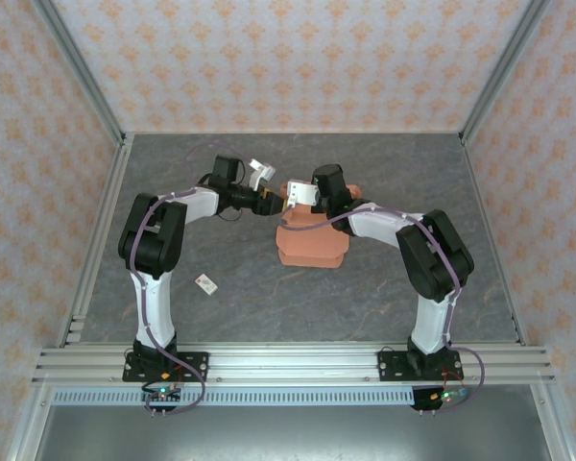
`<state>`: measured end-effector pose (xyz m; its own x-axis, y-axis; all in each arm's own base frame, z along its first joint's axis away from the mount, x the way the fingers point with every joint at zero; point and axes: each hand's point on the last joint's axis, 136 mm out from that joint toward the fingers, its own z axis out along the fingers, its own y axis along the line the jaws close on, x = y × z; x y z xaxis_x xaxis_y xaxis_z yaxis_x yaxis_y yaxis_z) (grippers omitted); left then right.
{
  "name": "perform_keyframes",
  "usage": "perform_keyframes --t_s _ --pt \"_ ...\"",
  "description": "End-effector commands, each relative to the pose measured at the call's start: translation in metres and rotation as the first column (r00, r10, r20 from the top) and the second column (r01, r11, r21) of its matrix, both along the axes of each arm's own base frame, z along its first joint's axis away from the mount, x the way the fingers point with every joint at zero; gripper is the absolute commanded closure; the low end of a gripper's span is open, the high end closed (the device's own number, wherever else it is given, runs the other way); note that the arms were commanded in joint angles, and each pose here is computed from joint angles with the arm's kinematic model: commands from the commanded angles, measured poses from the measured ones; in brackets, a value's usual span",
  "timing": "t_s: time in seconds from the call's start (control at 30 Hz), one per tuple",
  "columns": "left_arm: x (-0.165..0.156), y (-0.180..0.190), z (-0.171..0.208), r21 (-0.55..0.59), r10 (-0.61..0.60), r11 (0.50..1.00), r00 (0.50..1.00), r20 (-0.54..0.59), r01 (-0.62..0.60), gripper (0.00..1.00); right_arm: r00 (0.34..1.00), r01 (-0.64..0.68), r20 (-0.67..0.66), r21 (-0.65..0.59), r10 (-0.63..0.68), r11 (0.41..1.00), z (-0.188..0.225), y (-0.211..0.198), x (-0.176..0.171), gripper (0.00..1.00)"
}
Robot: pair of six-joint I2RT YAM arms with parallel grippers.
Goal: Fold the paper box
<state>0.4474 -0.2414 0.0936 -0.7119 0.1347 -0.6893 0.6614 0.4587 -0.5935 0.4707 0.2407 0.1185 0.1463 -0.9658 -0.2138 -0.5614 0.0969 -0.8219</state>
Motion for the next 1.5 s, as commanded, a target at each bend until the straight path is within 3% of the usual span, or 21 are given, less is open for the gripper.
perform_keyframes --t_s 0.0,0.47,1.1,1.47 --pt "0.011 0.000 -0.009 0.046 0.063 0.997 0.998 0.000 -0.063 0.43 0.999 0.011 0.030 0.048 -0.012 0.999 0.025 0.005 0.001 1.00" --pt "0.017 -0.008 -0.015 0.110 0.124 0.986 0.992 0.018 -0.125 0.57 1.000 0.002 0.029 0.057 -0.003 0.998 0.027 0.014 -0.003 1.00" --pt "0.008 -0.012 -0.006 0.066 0.143 0.987 0.989 0.029 -0.145 0.39 0.999 0.018 0.030 0.049 -0.019 0.999 0.033 0.013 -0.001 1.00" --pt "0.007 -0.020 -0.001 0.038 0.126 0.991 0.992 0.031 -0.127 0.38 0.999 0.022 0.029 0.063 -0.024 0.998 0.036 0.015 0.001 1.00"
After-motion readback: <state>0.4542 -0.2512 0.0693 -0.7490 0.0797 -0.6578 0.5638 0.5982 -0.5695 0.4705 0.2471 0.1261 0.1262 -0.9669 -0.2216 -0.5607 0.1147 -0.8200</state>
